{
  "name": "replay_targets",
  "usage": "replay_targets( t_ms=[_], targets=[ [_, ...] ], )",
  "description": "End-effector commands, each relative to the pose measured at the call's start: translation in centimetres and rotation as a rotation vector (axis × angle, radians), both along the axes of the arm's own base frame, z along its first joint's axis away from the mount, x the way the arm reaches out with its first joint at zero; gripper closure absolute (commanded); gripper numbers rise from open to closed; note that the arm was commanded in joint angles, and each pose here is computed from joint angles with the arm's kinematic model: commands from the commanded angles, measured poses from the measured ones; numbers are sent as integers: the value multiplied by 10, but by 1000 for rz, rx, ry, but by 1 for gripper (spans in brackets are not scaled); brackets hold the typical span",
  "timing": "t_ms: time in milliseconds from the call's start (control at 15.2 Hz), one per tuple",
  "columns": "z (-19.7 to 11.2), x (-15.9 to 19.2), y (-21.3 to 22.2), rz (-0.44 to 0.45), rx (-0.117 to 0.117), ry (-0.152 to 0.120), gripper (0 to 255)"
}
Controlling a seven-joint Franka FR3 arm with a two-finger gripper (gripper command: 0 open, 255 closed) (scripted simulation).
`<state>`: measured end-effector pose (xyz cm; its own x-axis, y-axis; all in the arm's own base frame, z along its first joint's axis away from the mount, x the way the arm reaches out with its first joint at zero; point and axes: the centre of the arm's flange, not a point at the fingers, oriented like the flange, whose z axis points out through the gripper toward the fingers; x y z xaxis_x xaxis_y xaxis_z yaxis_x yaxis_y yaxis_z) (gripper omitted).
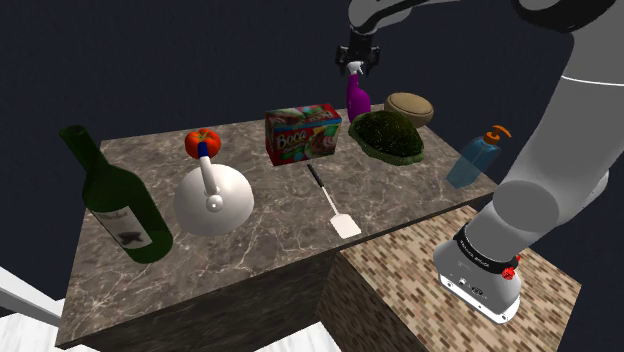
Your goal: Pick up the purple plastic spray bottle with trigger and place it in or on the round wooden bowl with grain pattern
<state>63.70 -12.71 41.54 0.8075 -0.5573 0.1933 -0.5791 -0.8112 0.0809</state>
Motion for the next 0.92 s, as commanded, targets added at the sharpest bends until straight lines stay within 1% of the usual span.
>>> replay_targets(
  t_ms=[0,198,264,726,858],
  targets=[
    [-9,18,-16,-43,-16,-5,0],
    [-20,43,-41,-105,-39,-12,0],
    [-21,45,-43,-110,-41,-13,0],
    [-60,49,-53,-110,-41,-13,0],
    [-60,49,-53,-110,-41,-13,0]
  ],
)
